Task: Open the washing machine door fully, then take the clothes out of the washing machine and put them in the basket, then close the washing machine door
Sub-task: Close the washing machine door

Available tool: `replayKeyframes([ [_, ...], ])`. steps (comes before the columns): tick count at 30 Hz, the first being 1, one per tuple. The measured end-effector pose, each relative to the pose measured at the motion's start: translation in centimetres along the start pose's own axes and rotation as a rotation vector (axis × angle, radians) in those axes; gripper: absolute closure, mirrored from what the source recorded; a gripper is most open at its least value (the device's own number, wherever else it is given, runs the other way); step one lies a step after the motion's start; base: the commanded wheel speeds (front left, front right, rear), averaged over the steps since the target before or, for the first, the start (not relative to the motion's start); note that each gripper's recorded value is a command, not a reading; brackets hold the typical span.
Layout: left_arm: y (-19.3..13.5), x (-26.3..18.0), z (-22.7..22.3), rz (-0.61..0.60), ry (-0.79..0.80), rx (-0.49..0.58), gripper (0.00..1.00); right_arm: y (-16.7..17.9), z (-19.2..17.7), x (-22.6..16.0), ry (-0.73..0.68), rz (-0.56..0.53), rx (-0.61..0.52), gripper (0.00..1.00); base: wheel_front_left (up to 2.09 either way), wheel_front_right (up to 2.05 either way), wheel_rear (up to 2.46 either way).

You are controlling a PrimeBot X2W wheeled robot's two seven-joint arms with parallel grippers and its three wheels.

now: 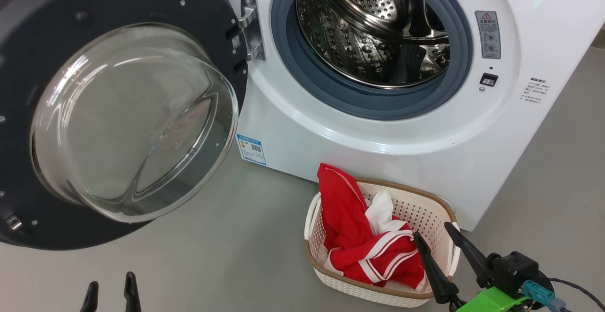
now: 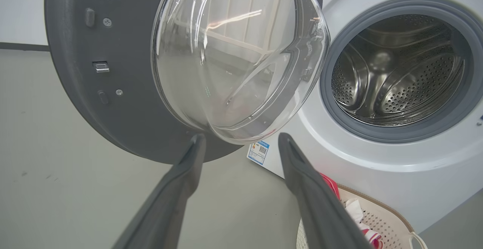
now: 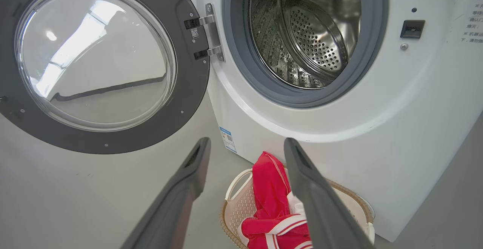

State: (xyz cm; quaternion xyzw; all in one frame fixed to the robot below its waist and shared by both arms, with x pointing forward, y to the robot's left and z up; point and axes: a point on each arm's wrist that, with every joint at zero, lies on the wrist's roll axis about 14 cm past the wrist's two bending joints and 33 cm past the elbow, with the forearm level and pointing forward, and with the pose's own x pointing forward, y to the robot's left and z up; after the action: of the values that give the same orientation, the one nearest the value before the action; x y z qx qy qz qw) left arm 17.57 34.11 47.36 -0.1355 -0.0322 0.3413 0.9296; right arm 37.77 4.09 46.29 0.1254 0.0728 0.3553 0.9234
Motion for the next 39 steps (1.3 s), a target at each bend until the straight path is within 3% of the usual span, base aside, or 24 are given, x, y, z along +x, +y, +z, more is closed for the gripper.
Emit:
replayKeyframes([
  [3,-0.1,0.0,0.1,-0.002,-0.005,-0.007,0.04,0.1,0.0,0.0,0.002,0.003,-0.001,0.0,0.0,0.0,0.0],
  [4,-0.1,0.0,0.2,-0.003,-0.007,-0.009,0.27,0.1,0.0,-0.1,0.001,0.003,0.0,0.0,0.0,0.0,0.0],
  [6,-0.2,0.1,0.3,-0.004,-0.012,-0.021,1.0,0.1,0.0,-0.1,-0.001,0.002,0.004,0.0,0.0,0.0,0.0],
  [11,-0.5,0.9,2.5,-0.026,-0.084,-0.06,1.0,0.1,0.1,-0.1,-0.003,-0.004,0.013,0.0,0.0,0.0,0.0],
  [15,-0.6,3.0,9.1,-0.039,-0.289,-0.068,1.0,0.0,0.1,-0.1,-0.006,-0.011,0.022,0.0,0.0,0.0,0.0],
  [23,-1.1,5.7,21.7,-0.089,-0.642,0.077,1.0,-0.3,-0.3,0.1,-0.004,-0.029,0.048,0.0,0.0,0.0,0.0],
  [27,-0.7,7.0,27.0,-0.084,-0.764,0.086,1.0,-0.9,-0.4,0.0,-0.006,-0.048,0.06,0.0,0.0,0.0,0.0],
  [35,1.6,9.5,32.8,-0.053,-0.842,0.021,1.0,-1.6,-1.1,-0.1,0.006,-0.069,0.065,0.0,0.0,0.0,0.0],
  [39,4.6,11.4,33.6,0.01,-0.808,-0.094,1.0,-1.7,-1.3,0.1,0.011,-0.07,0.068,0.0,0.0,0.0,0.0],
])
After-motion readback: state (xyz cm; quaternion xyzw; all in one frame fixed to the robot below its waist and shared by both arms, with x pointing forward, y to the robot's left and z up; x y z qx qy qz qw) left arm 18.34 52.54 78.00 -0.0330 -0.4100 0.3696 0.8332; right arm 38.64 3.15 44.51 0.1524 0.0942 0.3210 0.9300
